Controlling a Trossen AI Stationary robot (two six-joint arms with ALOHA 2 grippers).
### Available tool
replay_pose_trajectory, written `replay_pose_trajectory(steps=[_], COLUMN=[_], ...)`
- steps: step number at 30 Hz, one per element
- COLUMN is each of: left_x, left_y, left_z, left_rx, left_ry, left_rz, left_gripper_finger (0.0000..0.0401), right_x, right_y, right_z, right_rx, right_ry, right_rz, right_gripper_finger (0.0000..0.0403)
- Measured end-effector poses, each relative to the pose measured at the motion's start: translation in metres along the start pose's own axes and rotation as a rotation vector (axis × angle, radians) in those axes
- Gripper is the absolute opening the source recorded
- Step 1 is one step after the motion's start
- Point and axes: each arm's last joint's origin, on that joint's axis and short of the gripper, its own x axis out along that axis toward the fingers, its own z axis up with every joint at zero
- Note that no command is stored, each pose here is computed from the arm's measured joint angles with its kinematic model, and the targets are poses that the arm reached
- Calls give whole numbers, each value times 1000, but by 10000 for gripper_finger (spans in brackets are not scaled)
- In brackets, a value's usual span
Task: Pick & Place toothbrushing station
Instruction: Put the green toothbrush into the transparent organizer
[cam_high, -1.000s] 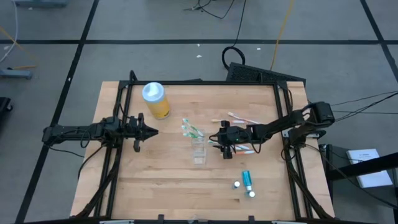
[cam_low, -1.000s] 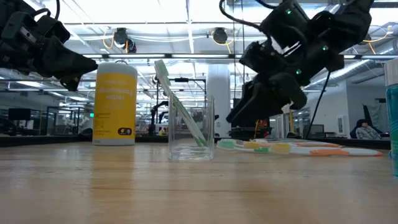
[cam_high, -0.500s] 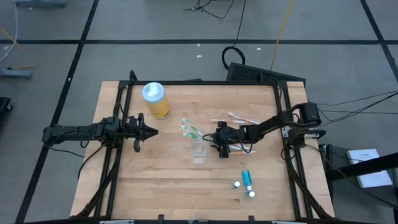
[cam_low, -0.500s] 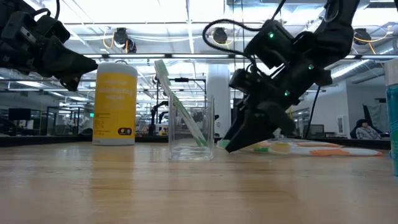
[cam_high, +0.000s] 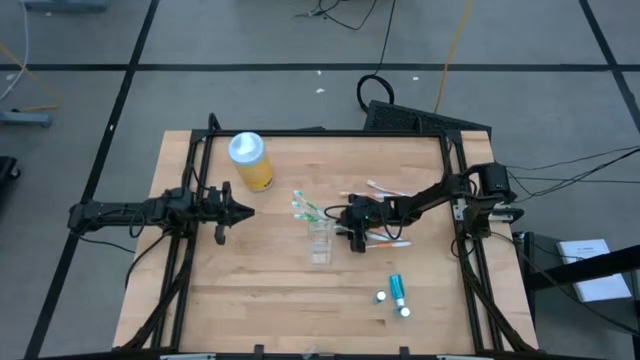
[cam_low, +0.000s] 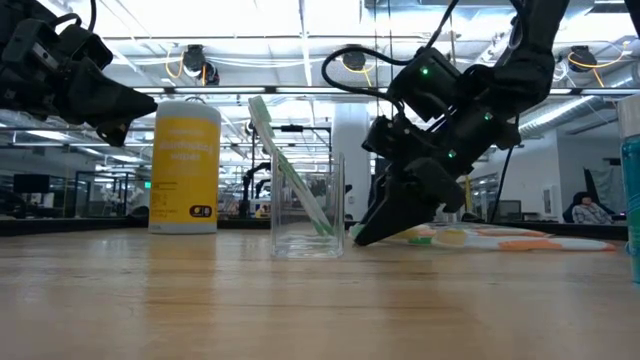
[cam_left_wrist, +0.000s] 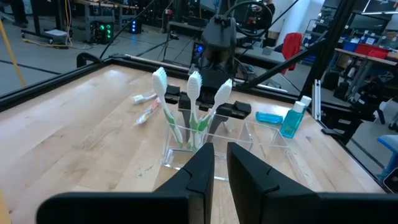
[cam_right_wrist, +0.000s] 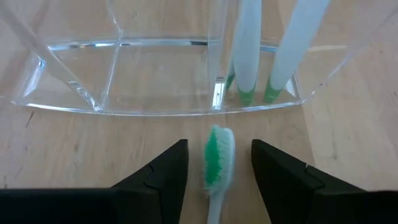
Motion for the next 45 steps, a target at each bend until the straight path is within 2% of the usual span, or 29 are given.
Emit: replay_pose_trajectory(steps=[19,37,45], left_x=[0,0,0], left_y=[0,0,0], left_z=[0,0,0], left_rx=[0,0,0], left_ry=[0,0,0], left_rz=[0,0,0], left_gripper_finger=[49,49,49], right_x=[0,-1,-1], right_y=[0,0,1], right_z=[-4,-4,-2], right_rx=[1,-1,-5], right_ry=[42,36,27], right_rz=[-18,-49,-48], right_gripper_finger=[116,43,36])
